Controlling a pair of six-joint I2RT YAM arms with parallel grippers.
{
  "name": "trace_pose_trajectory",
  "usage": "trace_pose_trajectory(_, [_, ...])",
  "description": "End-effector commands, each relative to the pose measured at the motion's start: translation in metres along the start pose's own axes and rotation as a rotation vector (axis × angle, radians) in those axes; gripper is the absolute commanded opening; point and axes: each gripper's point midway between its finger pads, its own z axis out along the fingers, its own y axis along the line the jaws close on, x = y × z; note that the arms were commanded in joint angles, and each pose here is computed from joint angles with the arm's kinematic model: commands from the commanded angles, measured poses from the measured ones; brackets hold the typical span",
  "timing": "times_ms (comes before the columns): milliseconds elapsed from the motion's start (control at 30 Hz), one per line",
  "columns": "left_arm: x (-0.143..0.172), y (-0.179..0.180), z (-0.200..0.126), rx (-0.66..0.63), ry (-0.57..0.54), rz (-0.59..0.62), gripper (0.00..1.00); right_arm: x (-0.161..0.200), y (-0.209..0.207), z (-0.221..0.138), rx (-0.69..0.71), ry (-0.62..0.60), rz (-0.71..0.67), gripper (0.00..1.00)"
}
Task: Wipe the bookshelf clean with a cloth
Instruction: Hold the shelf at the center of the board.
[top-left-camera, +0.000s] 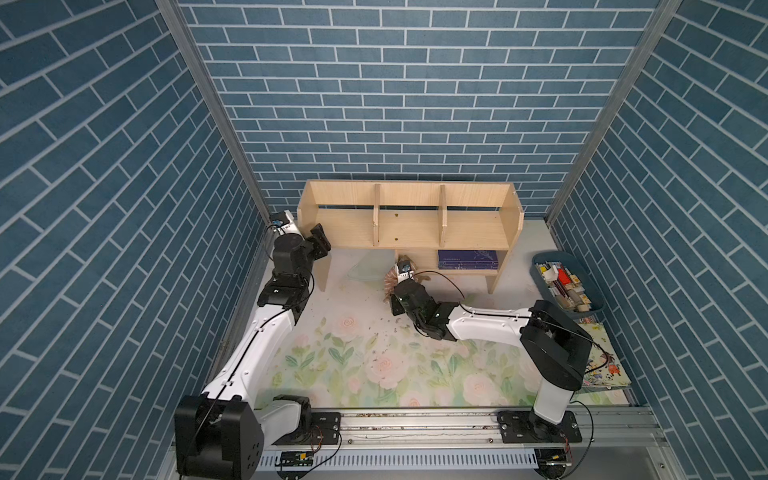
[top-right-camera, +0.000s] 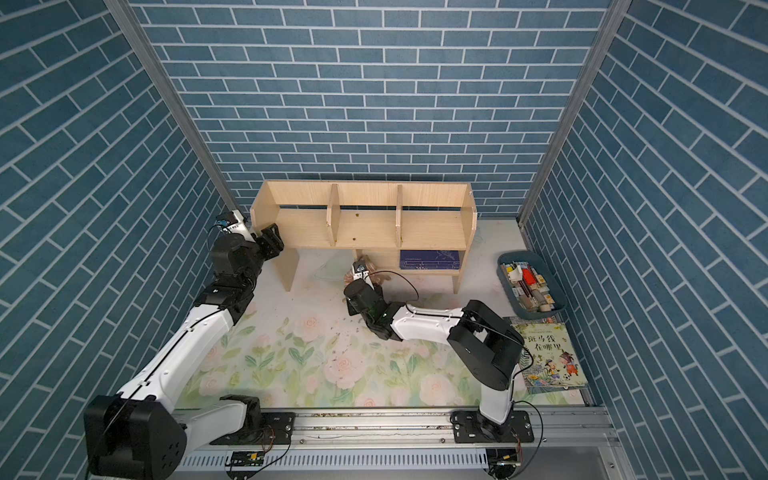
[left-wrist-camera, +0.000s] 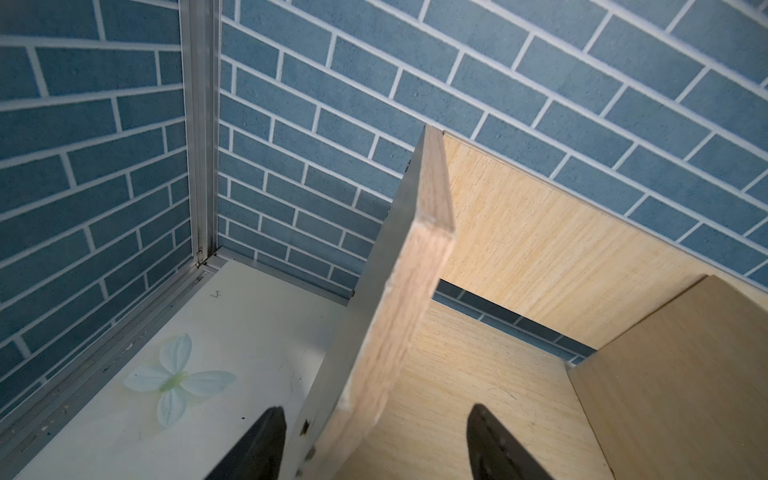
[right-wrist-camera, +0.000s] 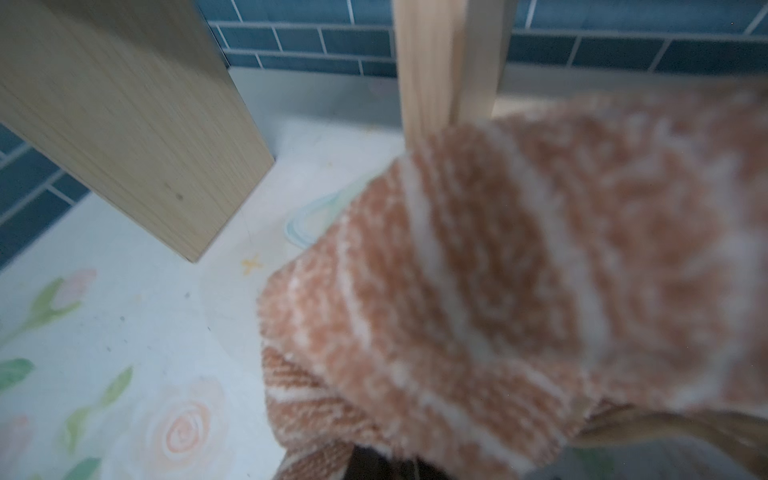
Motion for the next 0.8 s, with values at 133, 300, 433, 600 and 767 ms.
trace_pose_trajectory(133, [0.001, 0.001, 0.016, 0.051, 0.016, -0.019, 0.70, -0.024, 0.001, -0.024, -0.036, -0.065, 0.084, 0.00])
trace_pose_trajectory(300, [0.004, -0.002, 0.019, 0.078, 0.022, -0.026, 0.51, -0.058, 0.005, -0.027, -0.011, -0.121, 0.073, 0.00])
trace_pose_trajectory(433, [0.008, 0.001, 0.023, 0.068, 0.040, -0.031, 0.44, -0.115, 0.002, -0.039, 0.028, -0.215, 0.077, 0.00])
trace_pose_trajectory(600, [0.008, 0.003, 0.023, 0.059, 0.039, -0.034, 0.24, -0.127, 0.000, -0.034, 0.009, -0.234, 0.092, 0.00])
trace_pose_trajectory(767, [0.015, 0.006, 0.022, 0.055, 0.059, -0.022, 0.09, -0.058, 0.003, -0.008, -0.027, -0.114, 0.117, 0.00])
